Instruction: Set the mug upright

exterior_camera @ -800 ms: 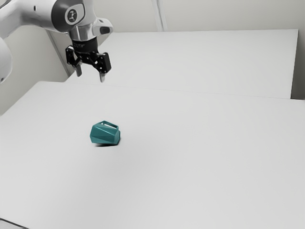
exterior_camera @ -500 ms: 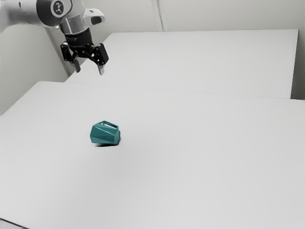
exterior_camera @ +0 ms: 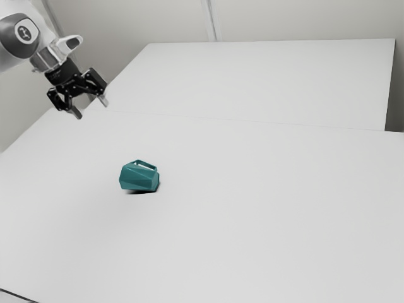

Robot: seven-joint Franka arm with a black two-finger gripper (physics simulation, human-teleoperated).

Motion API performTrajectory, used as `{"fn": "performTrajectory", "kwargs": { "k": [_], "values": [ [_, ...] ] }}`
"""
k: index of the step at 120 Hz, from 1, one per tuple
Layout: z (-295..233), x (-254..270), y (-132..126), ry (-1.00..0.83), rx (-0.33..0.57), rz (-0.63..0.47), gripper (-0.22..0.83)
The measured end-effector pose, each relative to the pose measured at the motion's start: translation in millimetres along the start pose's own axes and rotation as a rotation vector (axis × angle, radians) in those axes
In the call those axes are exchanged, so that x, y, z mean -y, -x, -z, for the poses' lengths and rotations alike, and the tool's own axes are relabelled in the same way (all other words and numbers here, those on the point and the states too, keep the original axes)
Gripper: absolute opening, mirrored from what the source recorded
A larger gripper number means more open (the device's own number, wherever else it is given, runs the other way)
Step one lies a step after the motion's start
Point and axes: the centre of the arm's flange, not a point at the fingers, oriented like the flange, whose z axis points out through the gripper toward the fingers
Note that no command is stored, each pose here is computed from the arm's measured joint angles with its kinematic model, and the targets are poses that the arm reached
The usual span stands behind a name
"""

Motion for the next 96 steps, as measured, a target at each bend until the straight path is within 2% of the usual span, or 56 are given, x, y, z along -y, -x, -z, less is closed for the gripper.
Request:
{"fn": "performTrajectory", "kwargs": {
  "k": [23,46,96],
  "values": [
    [-35.6,73.3,-27.4,0.126,0.007,0.092,0.62],
    [-87.6,79.5,-49.5,0.213,0.050,0.056,0.61],
    [-182.2,150.8,-63.2,0.432,0.098,0.081,0.61]
  ]
}}
